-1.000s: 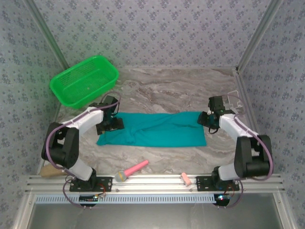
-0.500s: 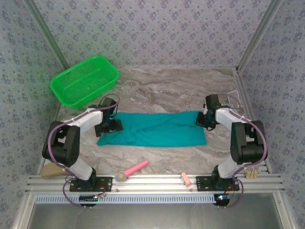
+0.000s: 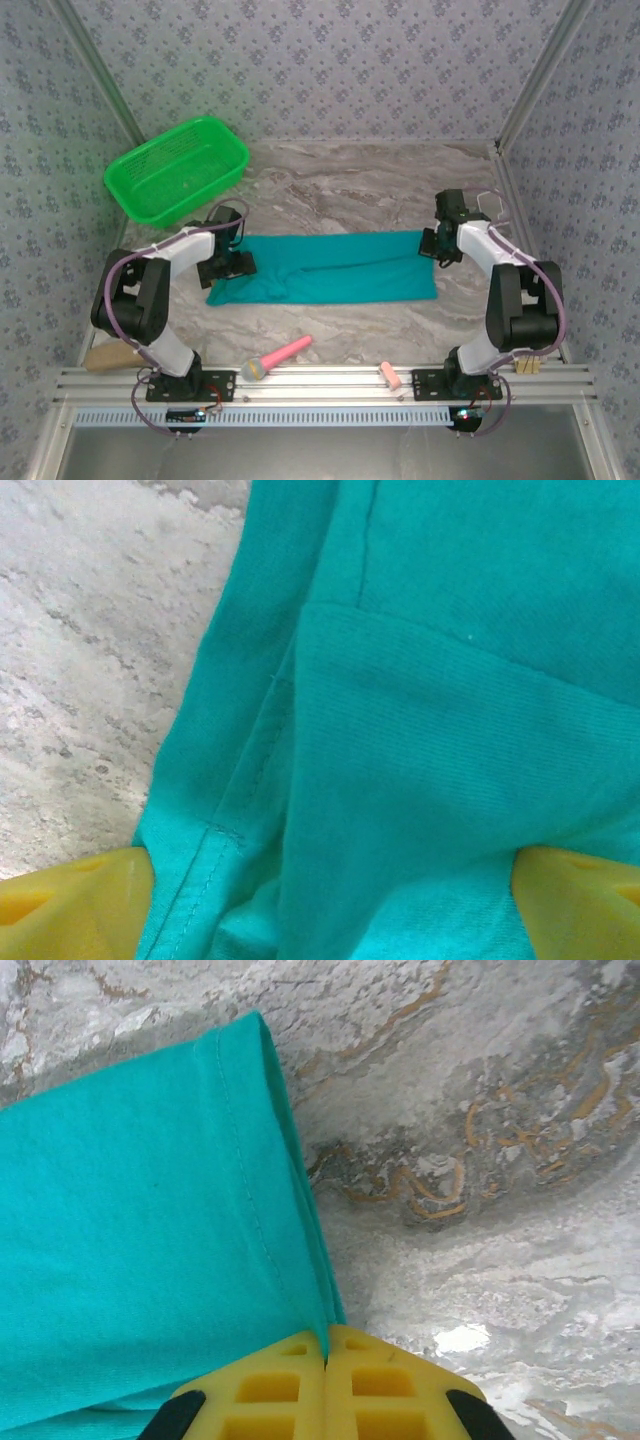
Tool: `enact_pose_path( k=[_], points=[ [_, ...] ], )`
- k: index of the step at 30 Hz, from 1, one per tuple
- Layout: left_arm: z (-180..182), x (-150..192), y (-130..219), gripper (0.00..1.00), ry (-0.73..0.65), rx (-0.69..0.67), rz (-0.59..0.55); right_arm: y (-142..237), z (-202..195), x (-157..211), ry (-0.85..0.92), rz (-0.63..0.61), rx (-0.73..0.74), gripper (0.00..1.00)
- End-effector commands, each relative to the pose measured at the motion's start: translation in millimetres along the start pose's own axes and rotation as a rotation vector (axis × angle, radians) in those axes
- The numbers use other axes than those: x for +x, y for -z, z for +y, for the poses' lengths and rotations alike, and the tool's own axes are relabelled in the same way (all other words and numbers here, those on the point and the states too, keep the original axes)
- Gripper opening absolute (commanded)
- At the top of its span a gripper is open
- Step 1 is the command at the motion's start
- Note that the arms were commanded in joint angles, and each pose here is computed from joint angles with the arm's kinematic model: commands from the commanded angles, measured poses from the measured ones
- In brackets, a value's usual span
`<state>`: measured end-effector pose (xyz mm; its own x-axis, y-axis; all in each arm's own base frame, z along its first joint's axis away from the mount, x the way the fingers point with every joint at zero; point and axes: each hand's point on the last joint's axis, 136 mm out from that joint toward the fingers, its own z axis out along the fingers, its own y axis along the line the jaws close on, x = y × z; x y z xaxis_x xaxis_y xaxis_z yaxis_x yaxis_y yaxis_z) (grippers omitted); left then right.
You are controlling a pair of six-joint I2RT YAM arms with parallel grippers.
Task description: Fold the inside-out t-shirt
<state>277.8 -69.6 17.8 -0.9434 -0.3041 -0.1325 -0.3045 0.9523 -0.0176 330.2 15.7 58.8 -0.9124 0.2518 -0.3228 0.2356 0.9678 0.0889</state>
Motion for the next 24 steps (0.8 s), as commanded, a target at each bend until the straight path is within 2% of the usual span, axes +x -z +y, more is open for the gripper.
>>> enact_pose_path(
  k=[1,6,8,12,16,20,24],
  points=[
    [5,8,-6,0.93,-0.004,-0.007,0.038,-5,-17,7,-0.01,0.024,0.063,0.19],
    [-11,-11,38,0.93,-0.03,0.067,-0.046,1,-6,1,0.003,-0.012,0.022,0.38],
    [-23,-21,61,0.95,-0.054,0.097,-0.095,11,-1,-1,0.013,-0.033,0.021,0.4],
    [-40,-24,83,0.95,-0.121,0.1,-0.155,30,3,8,0.036,-0.051,0.059,0.4],
    [-36,-27,74,0.96,-0.13,0.064,-0.203,21,35,42,0.026,0.018,-0.057,0.39],
    [-24,-21,51,0.96,-0.116,-0.011,-0.162,-2,68,66,0.007,0.062,-0.2,0.35],
    [-23,-9,36,0.96,-0.143,-0.013,-0.106,-25,67,70,-0.015,0.083,-0.179,0.31]
  ],
)
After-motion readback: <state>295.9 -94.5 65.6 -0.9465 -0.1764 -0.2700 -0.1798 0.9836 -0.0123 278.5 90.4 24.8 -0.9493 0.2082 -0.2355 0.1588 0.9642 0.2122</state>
